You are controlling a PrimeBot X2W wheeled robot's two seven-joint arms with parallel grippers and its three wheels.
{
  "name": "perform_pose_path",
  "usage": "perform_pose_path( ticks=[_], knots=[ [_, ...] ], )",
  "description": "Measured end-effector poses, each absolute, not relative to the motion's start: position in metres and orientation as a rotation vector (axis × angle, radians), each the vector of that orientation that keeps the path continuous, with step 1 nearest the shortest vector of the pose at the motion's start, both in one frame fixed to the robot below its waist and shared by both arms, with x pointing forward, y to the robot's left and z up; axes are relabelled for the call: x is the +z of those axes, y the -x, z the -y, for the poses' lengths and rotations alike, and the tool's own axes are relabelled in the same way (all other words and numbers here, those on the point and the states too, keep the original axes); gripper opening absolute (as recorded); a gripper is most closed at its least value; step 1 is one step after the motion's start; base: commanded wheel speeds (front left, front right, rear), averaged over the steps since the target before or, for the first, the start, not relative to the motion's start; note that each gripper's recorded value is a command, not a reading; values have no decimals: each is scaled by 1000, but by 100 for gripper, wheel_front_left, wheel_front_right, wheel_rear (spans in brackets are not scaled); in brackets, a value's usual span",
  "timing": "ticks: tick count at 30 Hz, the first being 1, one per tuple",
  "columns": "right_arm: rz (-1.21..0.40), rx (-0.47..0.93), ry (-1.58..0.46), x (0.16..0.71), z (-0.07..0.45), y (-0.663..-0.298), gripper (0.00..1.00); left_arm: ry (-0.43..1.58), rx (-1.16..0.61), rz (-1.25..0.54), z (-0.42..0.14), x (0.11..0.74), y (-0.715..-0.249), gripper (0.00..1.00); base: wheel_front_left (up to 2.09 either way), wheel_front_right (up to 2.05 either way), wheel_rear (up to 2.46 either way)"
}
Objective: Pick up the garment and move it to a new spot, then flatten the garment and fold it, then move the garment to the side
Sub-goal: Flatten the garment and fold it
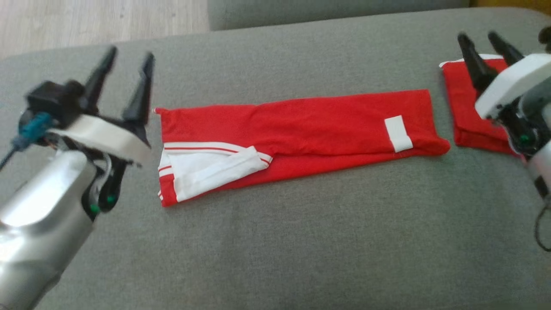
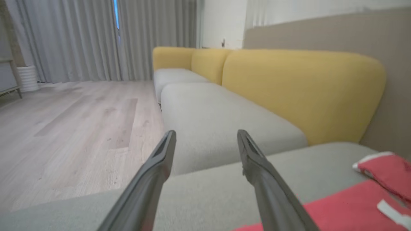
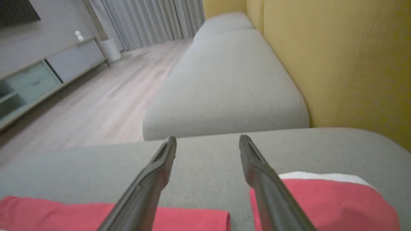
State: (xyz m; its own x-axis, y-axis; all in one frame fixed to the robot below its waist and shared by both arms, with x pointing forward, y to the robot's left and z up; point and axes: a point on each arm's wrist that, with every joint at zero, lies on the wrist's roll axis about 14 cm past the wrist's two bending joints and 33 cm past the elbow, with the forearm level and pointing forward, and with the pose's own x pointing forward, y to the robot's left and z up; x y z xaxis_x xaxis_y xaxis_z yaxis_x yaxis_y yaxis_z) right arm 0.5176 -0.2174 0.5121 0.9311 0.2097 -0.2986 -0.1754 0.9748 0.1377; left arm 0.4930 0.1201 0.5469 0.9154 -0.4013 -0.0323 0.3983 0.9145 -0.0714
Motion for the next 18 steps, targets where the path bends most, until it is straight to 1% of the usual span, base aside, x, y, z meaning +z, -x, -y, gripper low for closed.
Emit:
perform_pose_path(
  ticks=[5, 8, 10, 14, 18],
  knots=[
    [-53, 207, -153, 560, 203, -521, 100, 204, -313, 100, -126, 591, -496, 100, 0, 0, 0],
    [39, 198, -171, 575, 198, -518, 100, 240, -280, 163, -126, 598, -484, 100, 0, 0, 0],
    [48, 191, -195, 569, 192, -512, 100, 281, -242, 156, -128, 586, -473, 100, 0, 0, 0],
    [71, 157, -289, 553, 180, -493, 100, 294, -201, 91, -129, 545, -447, 100, 0, 0, 0],
    [15, 121, -310, 511, 166, -460, 100, 305, -174, 59, -129, 522, -429, 100, 0, 0, 0]
  ],
)
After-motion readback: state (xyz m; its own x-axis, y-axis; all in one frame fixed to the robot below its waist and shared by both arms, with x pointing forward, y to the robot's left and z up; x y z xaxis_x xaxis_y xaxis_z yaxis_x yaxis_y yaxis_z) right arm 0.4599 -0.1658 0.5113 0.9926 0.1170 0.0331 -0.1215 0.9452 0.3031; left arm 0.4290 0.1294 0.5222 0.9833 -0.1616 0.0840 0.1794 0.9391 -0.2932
